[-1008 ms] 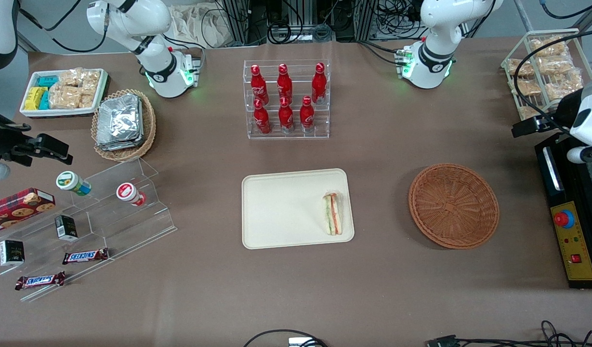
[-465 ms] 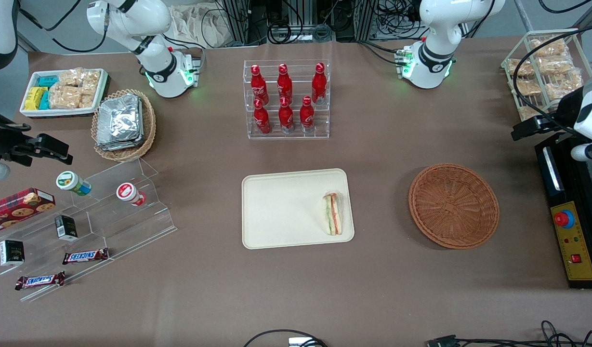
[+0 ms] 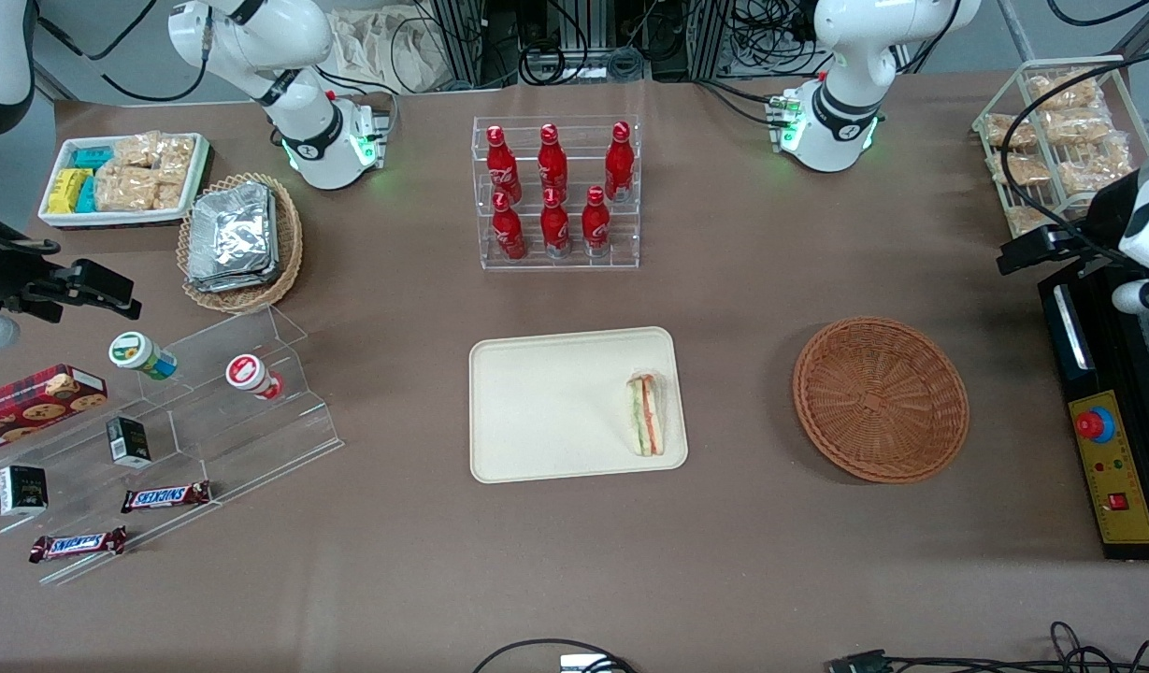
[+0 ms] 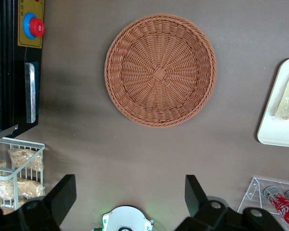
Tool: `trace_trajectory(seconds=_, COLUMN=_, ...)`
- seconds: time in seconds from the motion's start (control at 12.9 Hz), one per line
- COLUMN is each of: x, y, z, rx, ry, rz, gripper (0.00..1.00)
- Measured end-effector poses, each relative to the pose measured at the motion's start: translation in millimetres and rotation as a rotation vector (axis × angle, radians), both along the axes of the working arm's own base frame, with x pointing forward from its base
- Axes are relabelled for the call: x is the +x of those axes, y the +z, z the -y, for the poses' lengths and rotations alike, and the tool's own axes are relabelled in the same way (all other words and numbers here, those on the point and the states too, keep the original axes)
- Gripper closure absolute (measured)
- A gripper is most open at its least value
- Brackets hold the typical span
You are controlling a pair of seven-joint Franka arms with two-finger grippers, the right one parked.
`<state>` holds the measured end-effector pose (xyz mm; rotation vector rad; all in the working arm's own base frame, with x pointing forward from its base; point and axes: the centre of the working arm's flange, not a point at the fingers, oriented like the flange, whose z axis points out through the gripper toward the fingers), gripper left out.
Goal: Place sandwich from basket to tray
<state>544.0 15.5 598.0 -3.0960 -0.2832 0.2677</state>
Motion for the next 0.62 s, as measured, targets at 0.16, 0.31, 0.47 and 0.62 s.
trace_trajectory(seconds=0.16, x=1.1, y=-0.8, z=-2.2, rx=-0.004, ry=0.002, rz=0.007, gripper=0.0)
trace_trajectory(seconds=0.31, x=1.5, y=-2.0, z=-2.4, rx=-0.006, ry=0.002, rz=0.009, gripper=0.0)
trace_trajectory(seconds=0.47, x=1.6, y=-2.6, z=-2.4, rx=-0.006, ry=0.002, rz=0.009, gripper=0.0)
trace_trajectory(seconds=0.62, x=1.6, y=-2.9, z=-2.4, rx=-0.006, ry=0.002, rz=0.009, gripper=0.0)
